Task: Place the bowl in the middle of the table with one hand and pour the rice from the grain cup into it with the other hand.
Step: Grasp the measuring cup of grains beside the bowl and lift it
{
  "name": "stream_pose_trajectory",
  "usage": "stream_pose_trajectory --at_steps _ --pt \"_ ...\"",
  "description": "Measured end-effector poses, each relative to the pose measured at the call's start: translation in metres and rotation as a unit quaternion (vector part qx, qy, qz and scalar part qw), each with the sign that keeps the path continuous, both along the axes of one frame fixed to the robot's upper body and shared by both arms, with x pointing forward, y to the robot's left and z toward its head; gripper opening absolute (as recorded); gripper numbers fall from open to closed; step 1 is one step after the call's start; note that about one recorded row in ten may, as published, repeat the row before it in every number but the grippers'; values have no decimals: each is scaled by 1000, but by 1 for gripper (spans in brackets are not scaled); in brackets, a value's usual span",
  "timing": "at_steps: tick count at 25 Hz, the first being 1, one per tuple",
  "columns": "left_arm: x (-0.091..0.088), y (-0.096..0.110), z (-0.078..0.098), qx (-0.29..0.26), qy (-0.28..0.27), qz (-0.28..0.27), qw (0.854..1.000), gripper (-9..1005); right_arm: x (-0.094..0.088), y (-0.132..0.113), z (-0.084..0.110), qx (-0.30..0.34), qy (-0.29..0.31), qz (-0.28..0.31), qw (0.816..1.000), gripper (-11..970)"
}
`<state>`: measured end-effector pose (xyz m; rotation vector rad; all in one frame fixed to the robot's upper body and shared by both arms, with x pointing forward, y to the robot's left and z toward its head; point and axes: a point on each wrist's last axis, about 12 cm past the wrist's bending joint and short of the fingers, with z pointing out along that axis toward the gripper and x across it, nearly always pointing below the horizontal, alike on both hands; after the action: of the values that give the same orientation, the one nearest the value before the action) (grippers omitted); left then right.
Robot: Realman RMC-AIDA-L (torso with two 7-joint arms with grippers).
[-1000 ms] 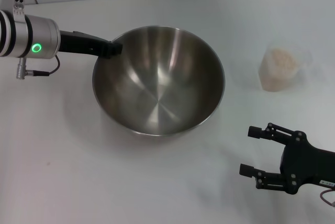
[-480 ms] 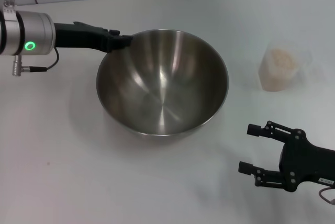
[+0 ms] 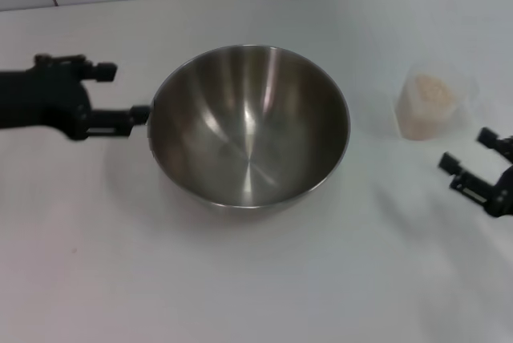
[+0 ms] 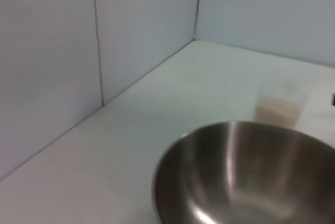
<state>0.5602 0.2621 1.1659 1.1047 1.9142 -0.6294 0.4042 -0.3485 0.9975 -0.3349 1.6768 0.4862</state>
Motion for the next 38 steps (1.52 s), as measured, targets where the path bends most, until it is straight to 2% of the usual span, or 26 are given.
stream_pose_trajectory --at_steps 3,4,10,17,30,38 --pt "-21 12 -3 -8 -8 -10 1000 670 0 -11 -7 -6 14 -79 997 808" --pt "-28 15 -6 -13 -8 -11 1000 697 2 -12 -9 -10 21 -89 996 807" --pt "-38 17 -14 -23 2 -15 1000 862 23 -14 -17 -30 52 -125 990 801" --pt "-37 10 -16 -19 6 -28 999 862 43 -15 -17 -35 59 -156 985 793" --pt "-37 6 -18 -13 11 -41 999 862 75 -9 -10 -44 53 -160 985 780" --pt "-37 6 -18 -11 13 -40 999 862 83 -4 -4 -32 34 -163 986 771"
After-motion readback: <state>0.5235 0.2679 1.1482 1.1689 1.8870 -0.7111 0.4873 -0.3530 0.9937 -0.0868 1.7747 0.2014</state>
